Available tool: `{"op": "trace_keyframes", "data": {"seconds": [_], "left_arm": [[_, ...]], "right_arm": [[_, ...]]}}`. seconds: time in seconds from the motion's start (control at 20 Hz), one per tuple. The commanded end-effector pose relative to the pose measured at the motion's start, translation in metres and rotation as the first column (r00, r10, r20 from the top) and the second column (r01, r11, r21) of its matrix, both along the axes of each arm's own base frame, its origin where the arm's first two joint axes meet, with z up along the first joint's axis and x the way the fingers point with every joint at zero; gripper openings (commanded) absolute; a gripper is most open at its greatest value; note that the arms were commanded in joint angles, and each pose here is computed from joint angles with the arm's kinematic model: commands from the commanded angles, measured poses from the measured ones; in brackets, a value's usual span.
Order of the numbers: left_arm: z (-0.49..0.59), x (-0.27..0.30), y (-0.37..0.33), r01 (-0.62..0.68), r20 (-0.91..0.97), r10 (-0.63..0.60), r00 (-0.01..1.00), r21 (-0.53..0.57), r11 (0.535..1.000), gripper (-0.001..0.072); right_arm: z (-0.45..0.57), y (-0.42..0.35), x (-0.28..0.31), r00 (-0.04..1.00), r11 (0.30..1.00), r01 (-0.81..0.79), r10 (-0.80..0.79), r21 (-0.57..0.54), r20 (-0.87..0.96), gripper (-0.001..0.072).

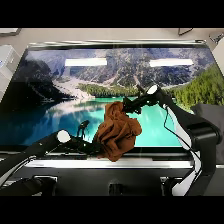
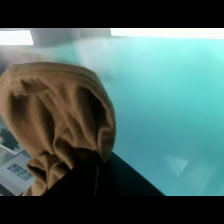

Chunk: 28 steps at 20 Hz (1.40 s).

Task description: Fold the clothes and pants, and hang the long-sleeved shirts on hangers.

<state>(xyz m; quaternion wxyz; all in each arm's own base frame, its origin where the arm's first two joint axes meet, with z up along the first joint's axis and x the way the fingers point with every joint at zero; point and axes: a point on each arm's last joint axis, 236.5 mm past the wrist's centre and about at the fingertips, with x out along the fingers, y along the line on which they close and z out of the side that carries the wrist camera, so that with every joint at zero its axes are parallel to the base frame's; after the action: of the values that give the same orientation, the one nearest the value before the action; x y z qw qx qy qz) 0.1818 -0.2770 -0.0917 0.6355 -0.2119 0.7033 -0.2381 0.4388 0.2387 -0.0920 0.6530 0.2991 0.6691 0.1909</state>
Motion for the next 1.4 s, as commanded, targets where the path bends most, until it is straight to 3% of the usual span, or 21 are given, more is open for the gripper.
{"op": "trace_keyframes", "data": {"seconds": [0.0,0.1,0.2,0.3,0.4,0.55,0.7,0.95,1.05,1.15,1.2,1.35], "left_arm": [[0.022,0.023,0.038,0.042,0.093,-0.053,0.994,0.112,0.993,0.0019],[0.078,0.073,0.075,-0.022,0.241,-0.012,0.97,0.137,0.99,0.0019],[0.171,0.134,0.115,-0.181,0.469,0.128,0.874,0.068,0.981,0.0019],[0.303,0.174,0.163,-0.314,0.733,0.245,0.635,-0.046,0.948,0.002],[0.42,0.168,0.195,-0.372,0.883,0.295,0.365,-0.152,0.916,0.002],[0.533,0.13,0.207,-0.354,0.949,0.311,0.06,-0.271,0.895,0.002],[0.599,0.093,0.214,-0.315,0.927,0.34,-0.16,-0.374,0.872,0.002],[0.649,0.055,0.223,-0.257,0.856,0.379,-0.352,-0.478,0.84,0.002],[0.655,0.056,0.228,-0.263,0.844,0.373,-0.385,-0.488,0.832,0.002],[0.643,0.079,0.238,-0.329,0.873,0.319,-0.369,-0.444,0.834,0.002],[0.631,0.096,0.241,-0.363,0.893,0.297,-0.34,-0.416,0.834,0.002],[0.558,0.18,0.25,-0.459,0.949,0.274,-0.157,-0.316,0.83,0.002]], "right_arm": [[0.05,-0.022,0.036,0.982,0.999,-0.022,0.027,-0.031,0.186,0.0049],[0.135,-0.056,0.077,0.905,0.998,0.009,0.015,-0.055,0.424,0.005],[0.251,-0.089,0.094,0.734,0.996,0.022,0.039,-0.082,0.678,0.005],[0.367,-0.116,0.073,0.524,0.991,0.072,0.057,-0.112,0.85,0.005],[0.461,-0.134,0.028,0.323,0.983,0.144,0.062,-0.114,0.944,0.0051],[0.541,-0.155,-0.045,0.128,0.949,0.267,0.136,-0.166,0.982,0.0051],[0.58,-0.176,-0.096,0.038,0.905,0.388,0.175,-0.176,0.984,0.0051],[0.645,-0.193,-0.151,-0.185,0.866,0.496,0.176,-0.062,0.967,0.0051],[0.647,-0.198,-0.154,-0.188,0.851,0.52,0.194,-0.07,0.963,0.0051],[0.622,-0.205,-0.14,-0.084,0.832,0.536,0.22,-0.142,0.972,0.0051],[0.599,-0.21,-0.128,0.01,0.822,0.537,0.218,-0.189,0.976,0.0051],[0.484,-0.228,-0.081,0.431,0.799,0.464,0.173,-0.382,0.885,0.0052]]}}
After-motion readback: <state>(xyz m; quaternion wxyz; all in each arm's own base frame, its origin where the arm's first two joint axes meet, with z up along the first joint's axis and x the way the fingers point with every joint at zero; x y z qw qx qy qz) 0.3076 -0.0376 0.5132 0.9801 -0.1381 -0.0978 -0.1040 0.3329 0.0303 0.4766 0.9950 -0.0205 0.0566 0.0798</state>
